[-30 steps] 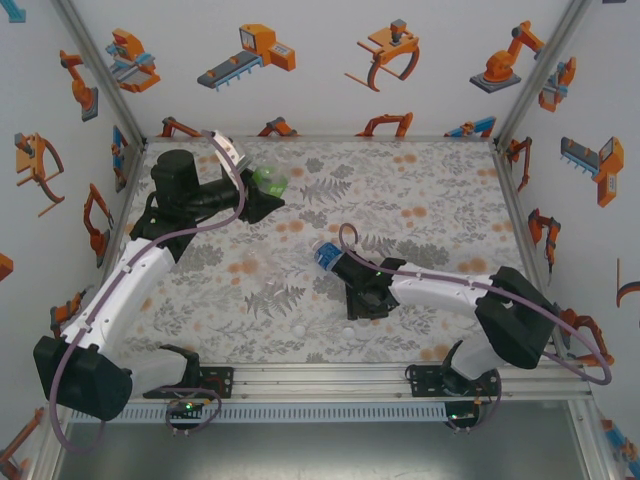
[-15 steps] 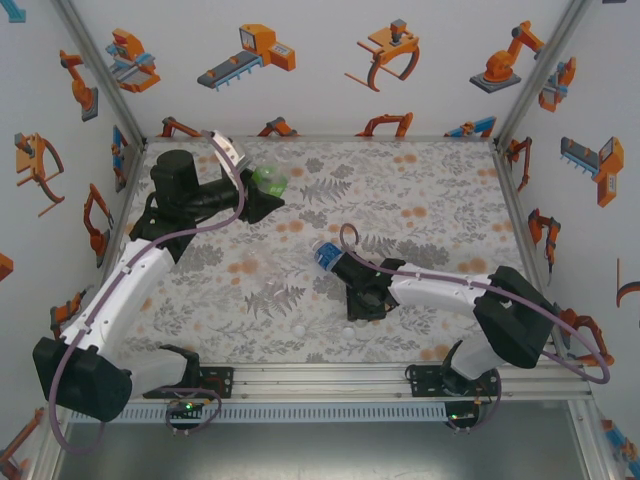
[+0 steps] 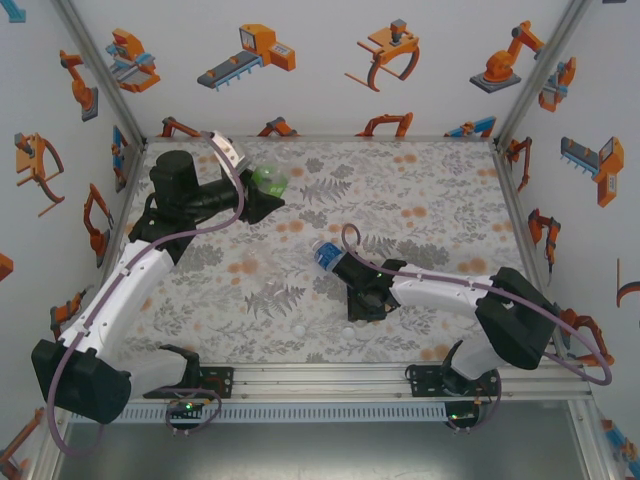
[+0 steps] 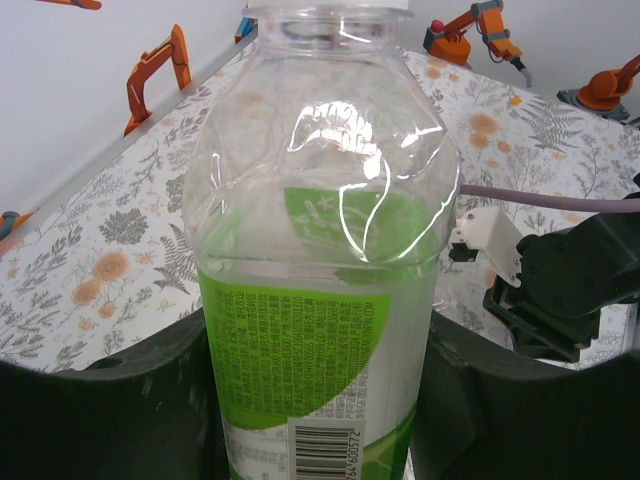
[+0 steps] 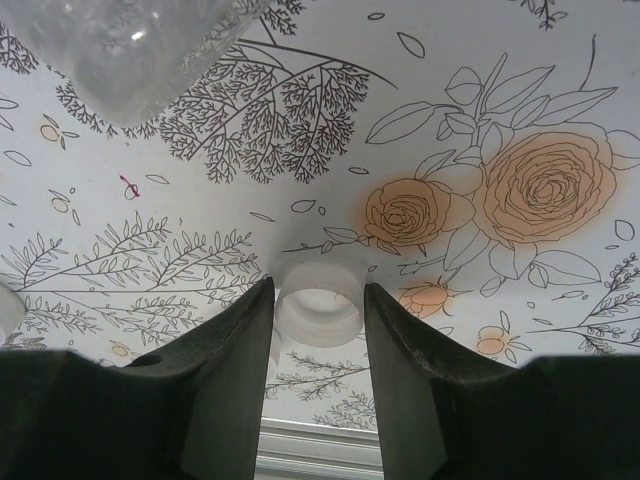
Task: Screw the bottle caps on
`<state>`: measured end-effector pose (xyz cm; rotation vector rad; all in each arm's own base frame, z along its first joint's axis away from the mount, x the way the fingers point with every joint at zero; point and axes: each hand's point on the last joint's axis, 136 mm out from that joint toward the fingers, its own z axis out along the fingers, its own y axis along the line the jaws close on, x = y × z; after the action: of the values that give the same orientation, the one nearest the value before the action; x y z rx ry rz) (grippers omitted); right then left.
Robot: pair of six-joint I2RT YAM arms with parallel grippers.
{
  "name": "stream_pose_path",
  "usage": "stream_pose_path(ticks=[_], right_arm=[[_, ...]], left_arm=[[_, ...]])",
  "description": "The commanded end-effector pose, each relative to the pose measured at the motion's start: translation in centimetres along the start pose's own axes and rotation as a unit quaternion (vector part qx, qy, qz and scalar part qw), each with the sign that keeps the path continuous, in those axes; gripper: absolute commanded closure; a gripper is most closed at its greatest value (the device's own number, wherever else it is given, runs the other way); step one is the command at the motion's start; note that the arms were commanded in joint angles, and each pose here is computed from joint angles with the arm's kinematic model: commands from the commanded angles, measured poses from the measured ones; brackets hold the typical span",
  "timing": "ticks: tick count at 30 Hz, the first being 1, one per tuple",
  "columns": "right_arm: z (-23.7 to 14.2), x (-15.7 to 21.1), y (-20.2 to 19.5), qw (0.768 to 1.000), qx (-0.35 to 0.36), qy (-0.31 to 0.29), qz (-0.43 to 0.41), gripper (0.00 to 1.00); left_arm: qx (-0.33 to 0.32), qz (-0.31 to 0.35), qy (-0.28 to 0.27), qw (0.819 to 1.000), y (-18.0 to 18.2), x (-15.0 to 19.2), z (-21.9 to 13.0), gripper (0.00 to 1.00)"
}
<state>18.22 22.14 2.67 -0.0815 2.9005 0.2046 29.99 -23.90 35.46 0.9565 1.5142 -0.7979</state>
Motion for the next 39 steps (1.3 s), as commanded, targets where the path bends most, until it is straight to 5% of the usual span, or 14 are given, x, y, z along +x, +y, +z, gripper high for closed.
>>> stream_pose_path(ticks=[1,17,29,39], right_arm=[[-0.1,0.9,-0.6,1.000,0.009,0.012,0.005,0.59],[-1.0,-0.2,-1.0,1.000,0.009,-0.003,0.006,0.67],[-1.9,-8.1,-7.0,0.999,0.000,-0.012,0.042,0.67],[0.9,-11.1,-7.9,0.999,0.009,0.016,0.037,0.63]], left_arm=[[0.007,0.013,-0.007,1.000,-0.8,-0.4,-0.3,0.98],[0.004,0.014,-0.005,1.000,-0.8,-0.3,-0.3,0.98],[0.010,0.015,-0.001,1.000,-1.1,0.0,0.1,0.98],[0.006,0.017,0.004,1.000,-1.0,0.1,0.1,0.98]])
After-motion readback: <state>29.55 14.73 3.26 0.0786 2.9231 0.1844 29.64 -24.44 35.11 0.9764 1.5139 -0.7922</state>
